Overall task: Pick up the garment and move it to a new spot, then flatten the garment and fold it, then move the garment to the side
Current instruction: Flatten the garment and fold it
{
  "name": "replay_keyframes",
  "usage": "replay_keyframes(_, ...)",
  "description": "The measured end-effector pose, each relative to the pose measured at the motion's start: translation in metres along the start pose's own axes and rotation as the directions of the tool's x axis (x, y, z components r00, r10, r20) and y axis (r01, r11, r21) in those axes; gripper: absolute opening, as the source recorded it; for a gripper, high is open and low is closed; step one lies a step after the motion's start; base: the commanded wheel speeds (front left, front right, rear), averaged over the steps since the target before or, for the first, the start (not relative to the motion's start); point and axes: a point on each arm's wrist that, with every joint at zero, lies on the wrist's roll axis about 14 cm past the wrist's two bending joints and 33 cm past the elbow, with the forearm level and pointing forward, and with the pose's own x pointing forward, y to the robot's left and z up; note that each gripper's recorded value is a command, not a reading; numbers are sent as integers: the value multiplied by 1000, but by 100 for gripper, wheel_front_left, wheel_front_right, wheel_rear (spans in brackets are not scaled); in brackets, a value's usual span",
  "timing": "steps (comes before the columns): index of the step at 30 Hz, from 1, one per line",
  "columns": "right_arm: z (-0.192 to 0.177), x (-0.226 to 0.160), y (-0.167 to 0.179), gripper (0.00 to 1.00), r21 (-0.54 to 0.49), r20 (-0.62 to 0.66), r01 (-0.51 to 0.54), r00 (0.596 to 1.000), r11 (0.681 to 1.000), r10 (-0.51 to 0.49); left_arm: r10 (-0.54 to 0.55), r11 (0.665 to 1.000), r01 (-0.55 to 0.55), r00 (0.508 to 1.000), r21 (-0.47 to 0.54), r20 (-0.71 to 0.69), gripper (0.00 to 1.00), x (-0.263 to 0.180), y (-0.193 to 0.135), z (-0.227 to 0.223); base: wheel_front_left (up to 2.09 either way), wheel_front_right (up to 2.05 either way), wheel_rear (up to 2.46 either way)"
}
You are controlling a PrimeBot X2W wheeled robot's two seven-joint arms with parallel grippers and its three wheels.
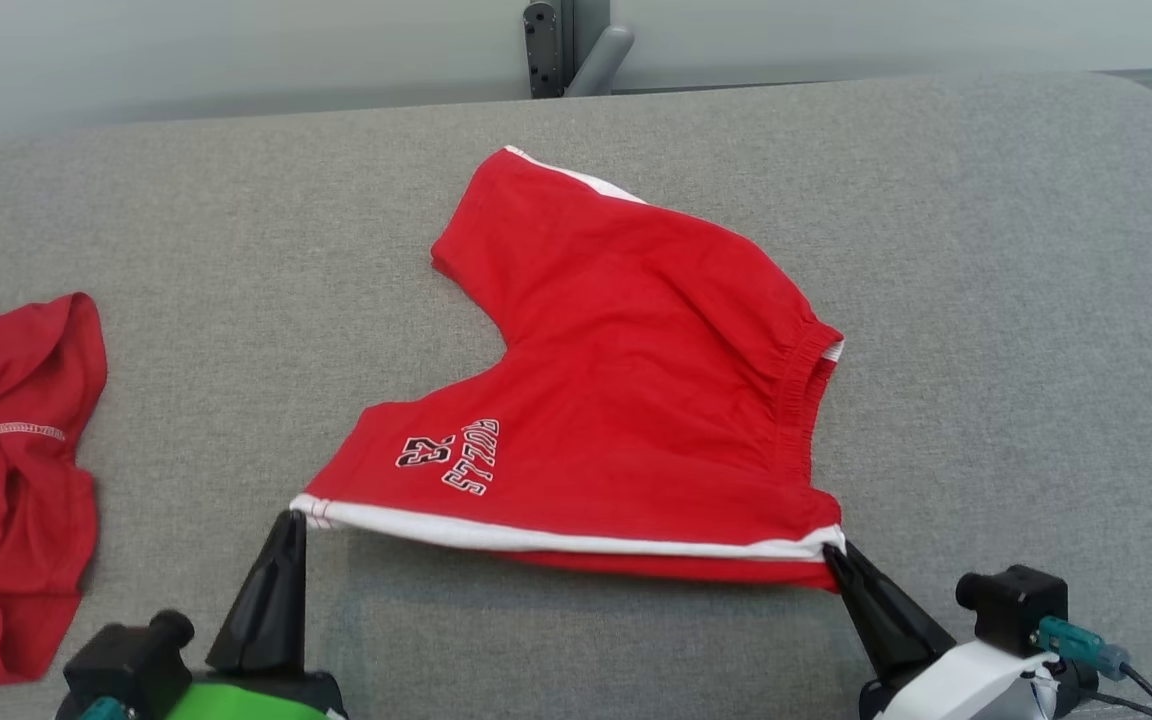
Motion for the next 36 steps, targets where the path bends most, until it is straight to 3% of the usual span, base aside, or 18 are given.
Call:
replay_keyframes(12,73,62,-24,0,62,184,70,980,996,-80,-228,967,206,963,152,147,0,110,-34,65,0,0,0)
replay_keyframes(18,90,95,-50,0,72,222,117,966,991,-130,-316,938,290,940,190,129,0,178,-57,71,0,0,0)
replay_keyframes(27,81,129,-82,0,102,213,165,960,981,-184,-321,930,311,947,195,21,0,261,-61,35,0,0,0)
replay_keyframes(36,62,140,-98,0,146,194,185,958,972,-211,-288,940,297,954,167,-79,0,304,-57,-13,0,0,0)
